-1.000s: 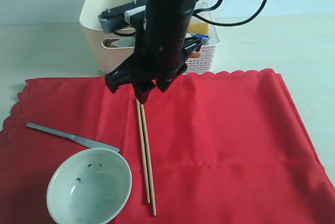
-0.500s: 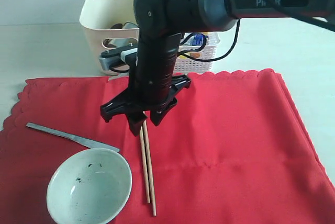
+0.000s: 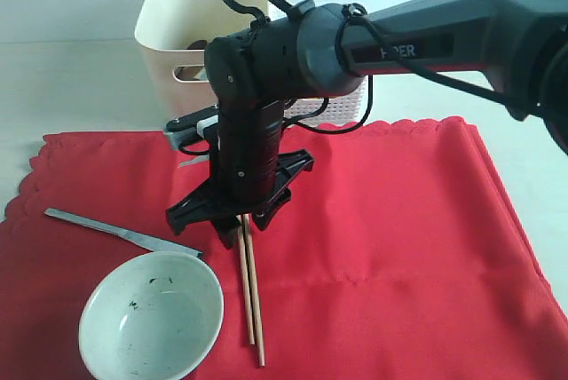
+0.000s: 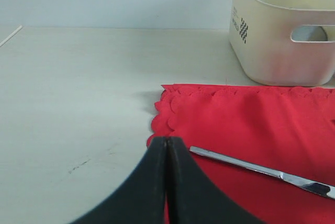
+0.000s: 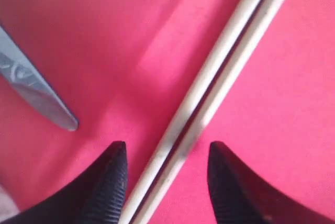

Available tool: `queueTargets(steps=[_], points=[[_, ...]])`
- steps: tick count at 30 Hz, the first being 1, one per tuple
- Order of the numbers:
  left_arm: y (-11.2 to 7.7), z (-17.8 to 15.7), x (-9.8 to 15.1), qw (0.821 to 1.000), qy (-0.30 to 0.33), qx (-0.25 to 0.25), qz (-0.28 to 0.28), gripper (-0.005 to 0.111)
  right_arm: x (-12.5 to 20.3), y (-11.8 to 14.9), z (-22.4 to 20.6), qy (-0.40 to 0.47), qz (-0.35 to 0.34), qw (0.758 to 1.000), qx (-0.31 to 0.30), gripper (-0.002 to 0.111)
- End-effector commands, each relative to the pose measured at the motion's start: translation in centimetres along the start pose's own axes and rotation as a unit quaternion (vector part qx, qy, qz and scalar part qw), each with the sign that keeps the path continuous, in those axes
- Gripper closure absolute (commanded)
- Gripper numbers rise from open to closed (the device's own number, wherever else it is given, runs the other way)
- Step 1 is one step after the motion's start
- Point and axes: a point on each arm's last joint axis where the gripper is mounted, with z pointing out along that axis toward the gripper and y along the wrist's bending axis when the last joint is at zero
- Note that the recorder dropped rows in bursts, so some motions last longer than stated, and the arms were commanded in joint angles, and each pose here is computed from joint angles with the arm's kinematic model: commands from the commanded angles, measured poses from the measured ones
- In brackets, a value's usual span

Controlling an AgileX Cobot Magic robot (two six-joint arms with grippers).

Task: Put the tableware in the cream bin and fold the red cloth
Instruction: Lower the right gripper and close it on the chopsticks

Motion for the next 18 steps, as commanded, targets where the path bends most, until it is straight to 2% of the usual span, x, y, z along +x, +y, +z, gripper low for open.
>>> queueTargets(steps=[1,18], points=[[-0.03,-0.01,0.03,1.0,-0.004,0.002,-0.006,0.107,-0.34,-0.05,-0.04,-0.018,0.004,1.0,0.005,0.061],[-0.03,-0.01,0.03,1.0,-0.004,0.002,-0.006,0.107,-0.25,-0.02,0.47,-0.009,0.012,1.0,0.002,0.061]])
